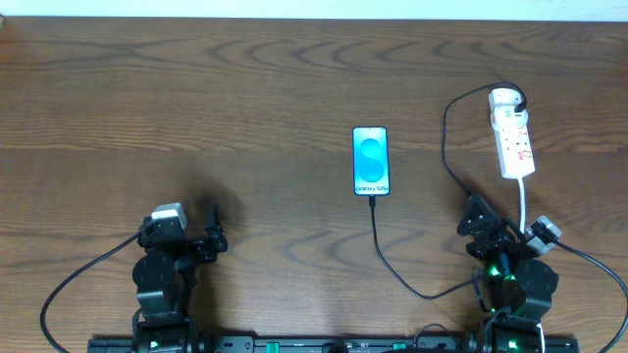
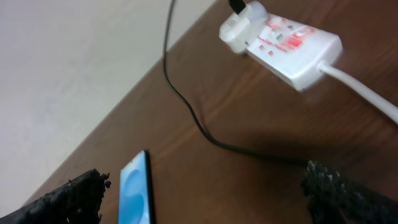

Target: Plug charger to phone and switch on socket

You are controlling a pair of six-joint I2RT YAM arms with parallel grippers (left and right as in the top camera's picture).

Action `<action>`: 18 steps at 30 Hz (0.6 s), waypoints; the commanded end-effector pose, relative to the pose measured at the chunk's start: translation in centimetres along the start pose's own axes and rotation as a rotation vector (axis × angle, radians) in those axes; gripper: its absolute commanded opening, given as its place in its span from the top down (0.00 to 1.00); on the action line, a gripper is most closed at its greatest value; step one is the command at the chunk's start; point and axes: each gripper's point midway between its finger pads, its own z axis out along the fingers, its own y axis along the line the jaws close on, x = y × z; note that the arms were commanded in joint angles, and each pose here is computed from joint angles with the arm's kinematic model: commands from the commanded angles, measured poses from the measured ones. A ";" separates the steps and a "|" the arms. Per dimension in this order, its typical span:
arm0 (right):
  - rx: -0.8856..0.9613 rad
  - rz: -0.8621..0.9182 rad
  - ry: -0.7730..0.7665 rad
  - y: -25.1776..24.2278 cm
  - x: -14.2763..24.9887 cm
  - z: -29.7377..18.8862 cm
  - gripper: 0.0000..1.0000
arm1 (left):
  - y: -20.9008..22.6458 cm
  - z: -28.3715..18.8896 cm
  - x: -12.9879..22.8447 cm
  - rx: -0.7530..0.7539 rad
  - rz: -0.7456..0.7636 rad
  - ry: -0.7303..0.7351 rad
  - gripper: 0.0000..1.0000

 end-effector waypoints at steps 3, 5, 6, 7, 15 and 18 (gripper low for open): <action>0.002 0.010 0.000 0.0 0.1 0.0 0.01 | 0.0 0.1 1.6 0.011 0.004 0.052 0.08; 0.002 0.010 0.000 0.0 0.1 0.0 0.01 | 0.0 0.1 1.6 0.011 0.004 0.052 0.07; 0.002 0.010 0.000 0.0 0.1 0.0 0.01 | 0.0 0.1 1.6 0.011 0.004 0.052 0.08; 0.002 0.010 0.000 0.0 0.1 0.0 0.01 | 0.0 0.1 1.6 0.011 0.004 0.052 0.08; -0.008 -0.137 0.005 0.2 0.2 0.0 0.01 | 0.0 0.1 1.6 0.011 0.004 0.052 0.07; -0.034 -0.287 0.013 0.8 0.5 -0.1 0.01 | 0.0 0.1 1.6 0.011 0.004 0.052 0.08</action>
